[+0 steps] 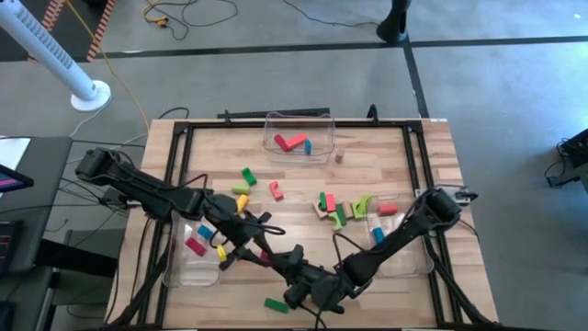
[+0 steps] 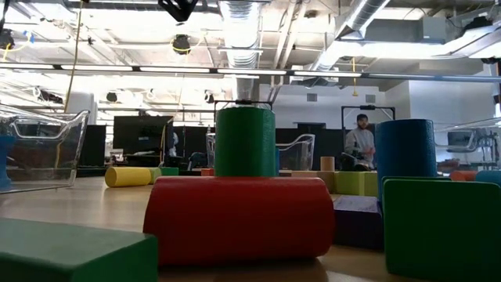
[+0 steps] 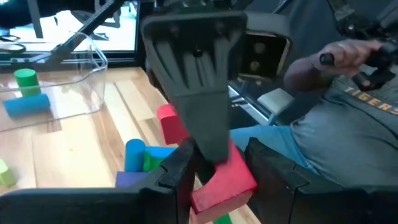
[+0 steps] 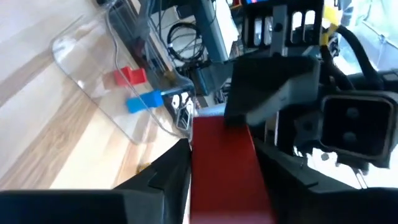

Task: Sort blocks by size
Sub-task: Put the red arc block into the left transparent bin

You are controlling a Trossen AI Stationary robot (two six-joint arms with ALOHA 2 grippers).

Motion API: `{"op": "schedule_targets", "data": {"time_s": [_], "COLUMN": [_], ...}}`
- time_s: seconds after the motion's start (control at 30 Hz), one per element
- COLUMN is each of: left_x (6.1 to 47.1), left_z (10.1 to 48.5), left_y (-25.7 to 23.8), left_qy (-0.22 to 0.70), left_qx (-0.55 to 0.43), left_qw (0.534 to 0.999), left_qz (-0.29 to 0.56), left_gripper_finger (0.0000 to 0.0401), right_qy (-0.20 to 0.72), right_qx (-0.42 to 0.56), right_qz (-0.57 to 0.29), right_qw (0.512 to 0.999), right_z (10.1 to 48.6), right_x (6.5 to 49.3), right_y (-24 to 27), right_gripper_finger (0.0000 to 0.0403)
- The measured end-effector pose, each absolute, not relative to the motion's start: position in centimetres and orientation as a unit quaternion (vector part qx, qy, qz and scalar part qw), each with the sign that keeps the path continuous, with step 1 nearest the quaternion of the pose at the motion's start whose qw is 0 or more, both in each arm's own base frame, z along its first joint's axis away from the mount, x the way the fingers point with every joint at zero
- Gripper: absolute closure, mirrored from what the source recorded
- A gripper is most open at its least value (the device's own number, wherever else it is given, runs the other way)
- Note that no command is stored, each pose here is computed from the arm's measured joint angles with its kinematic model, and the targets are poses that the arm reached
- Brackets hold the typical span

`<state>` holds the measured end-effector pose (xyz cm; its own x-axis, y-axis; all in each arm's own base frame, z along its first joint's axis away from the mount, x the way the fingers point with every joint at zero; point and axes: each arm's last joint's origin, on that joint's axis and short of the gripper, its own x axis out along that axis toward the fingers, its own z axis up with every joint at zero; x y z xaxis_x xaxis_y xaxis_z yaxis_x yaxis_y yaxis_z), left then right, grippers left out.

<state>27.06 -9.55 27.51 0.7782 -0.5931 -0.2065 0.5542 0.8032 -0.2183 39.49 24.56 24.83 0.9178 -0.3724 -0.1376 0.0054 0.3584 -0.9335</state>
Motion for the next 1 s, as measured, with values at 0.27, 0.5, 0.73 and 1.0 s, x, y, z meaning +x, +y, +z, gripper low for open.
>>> {"op": "schedule_targets", "data": {"time_s": [0.27, 0.5, 0.73, 1.0], "left_x": [27.0, 27.0, 27.0, 27.0], "left_z": [27.3, 27.3, 27.3, 27.2], "left_y": [-9.6, -9.6, -9.6, -9.6], "left_qy": [0.146, 0.147, 0.144, 0.145], "left_qx": [-0.073, -0.073, -0.069, -0.061], "left_qw": [0.938, 0.938, 0.938, 0.937], "left_qz": [-0.307, -0.306, -0.306, -0.312], "left_gripper_finger": [0.0276, 0.0276, 0.0275, 0.0275], "right_qy": [0.175, 0.184, 0.186, 0.184], "right_qx": [-0.561, -0.555, -0.555, -0.541], "right_qz": [-0.123, -0.122, -0.124, -0.126], "right_qw": [0.800, 0.802, 0.801, 0.811], "right_z": [25.1, 24.8, 24.7, 24.7], "right_x": [38.4, 38.3, 38.3, 38.3], "right_y": [25.5, 25.4, 25.4, 25.5], "right_gripper_finger": [0.0196, 0.0210, 0.0237, 0.0236]}}
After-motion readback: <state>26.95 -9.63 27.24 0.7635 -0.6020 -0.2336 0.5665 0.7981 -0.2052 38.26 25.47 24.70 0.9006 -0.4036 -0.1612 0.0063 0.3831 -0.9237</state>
